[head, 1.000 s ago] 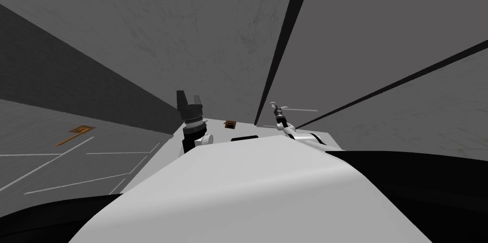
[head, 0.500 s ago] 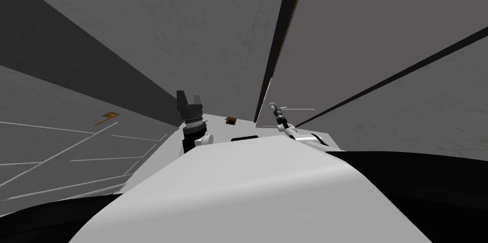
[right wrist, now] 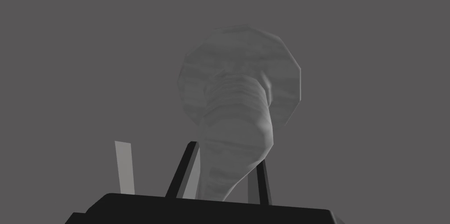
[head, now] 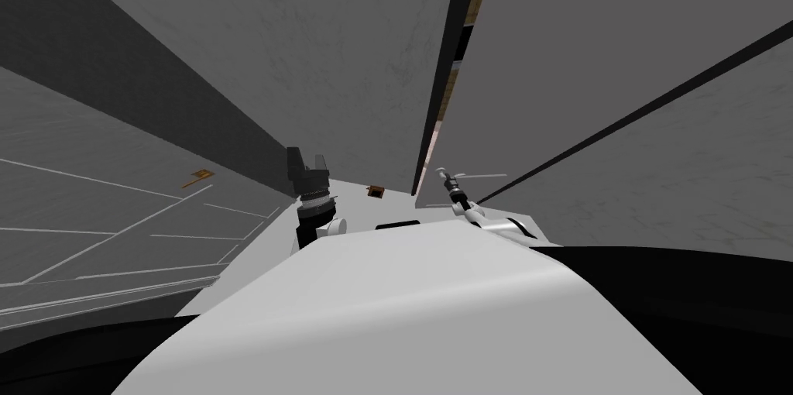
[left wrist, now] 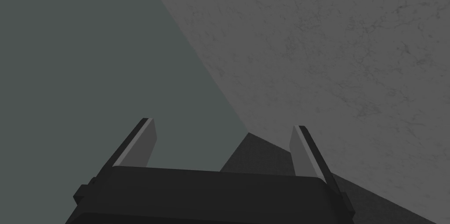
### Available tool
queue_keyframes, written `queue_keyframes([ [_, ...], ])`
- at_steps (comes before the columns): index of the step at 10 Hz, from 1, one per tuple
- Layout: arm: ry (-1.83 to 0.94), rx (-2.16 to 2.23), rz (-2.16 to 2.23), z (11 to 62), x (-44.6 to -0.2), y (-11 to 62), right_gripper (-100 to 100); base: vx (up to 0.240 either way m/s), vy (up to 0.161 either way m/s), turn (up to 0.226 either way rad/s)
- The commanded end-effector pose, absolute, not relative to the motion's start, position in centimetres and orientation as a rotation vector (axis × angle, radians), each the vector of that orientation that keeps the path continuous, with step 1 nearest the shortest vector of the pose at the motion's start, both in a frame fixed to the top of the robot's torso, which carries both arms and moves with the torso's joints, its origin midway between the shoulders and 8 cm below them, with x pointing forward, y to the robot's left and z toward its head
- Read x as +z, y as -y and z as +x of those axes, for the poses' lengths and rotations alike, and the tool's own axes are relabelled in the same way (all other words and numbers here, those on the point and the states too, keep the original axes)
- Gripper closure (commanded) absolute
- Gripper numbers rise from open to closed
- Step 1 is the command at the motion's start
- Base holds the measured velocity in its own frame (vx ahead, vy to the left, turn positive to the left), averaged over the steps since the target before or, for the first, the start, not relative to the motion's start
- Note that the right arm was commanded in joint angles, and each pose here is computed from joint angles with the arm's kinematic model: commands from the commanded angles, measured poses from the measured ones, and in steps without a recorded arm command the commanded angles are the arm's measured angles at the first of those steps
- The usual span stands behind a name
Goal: Pull the door open
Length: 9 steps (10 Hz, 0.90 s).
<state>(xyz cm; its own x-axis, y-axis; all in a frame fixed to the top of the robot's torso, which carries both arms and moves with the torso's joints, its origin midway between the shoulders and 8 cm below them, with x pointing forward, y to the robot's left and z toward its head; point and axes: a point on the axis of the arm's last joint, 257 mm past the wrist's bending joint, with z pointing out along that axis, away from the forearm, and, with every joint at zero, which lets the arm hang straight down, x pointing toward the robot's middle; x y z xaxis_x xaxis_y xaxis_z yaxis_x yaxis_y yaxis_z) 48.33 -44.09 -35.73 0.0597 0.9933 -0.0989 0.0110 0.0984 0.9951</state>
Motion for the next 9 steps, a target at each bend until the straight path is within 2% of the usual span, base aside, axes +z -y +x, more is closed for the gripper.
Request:
queue_keyframes([
  [1,-1.235,1.111,1.151,47.9,-35.6,43.7,100,-0.187,-0.055,0.092],
  [5,-1.282,1.163,1.112,47.1,-35.5,42.8,100,-0.201,-0.088,0.078],
  [7,-1.288,1.168,1.110,47.0,-35.5,42.7,100,-0.167,-0.035,0.039],
  [9,-1.313,1.194,1.092,45.7,-35.7,42.7,100,-0.198,-0.077,0.139],
])
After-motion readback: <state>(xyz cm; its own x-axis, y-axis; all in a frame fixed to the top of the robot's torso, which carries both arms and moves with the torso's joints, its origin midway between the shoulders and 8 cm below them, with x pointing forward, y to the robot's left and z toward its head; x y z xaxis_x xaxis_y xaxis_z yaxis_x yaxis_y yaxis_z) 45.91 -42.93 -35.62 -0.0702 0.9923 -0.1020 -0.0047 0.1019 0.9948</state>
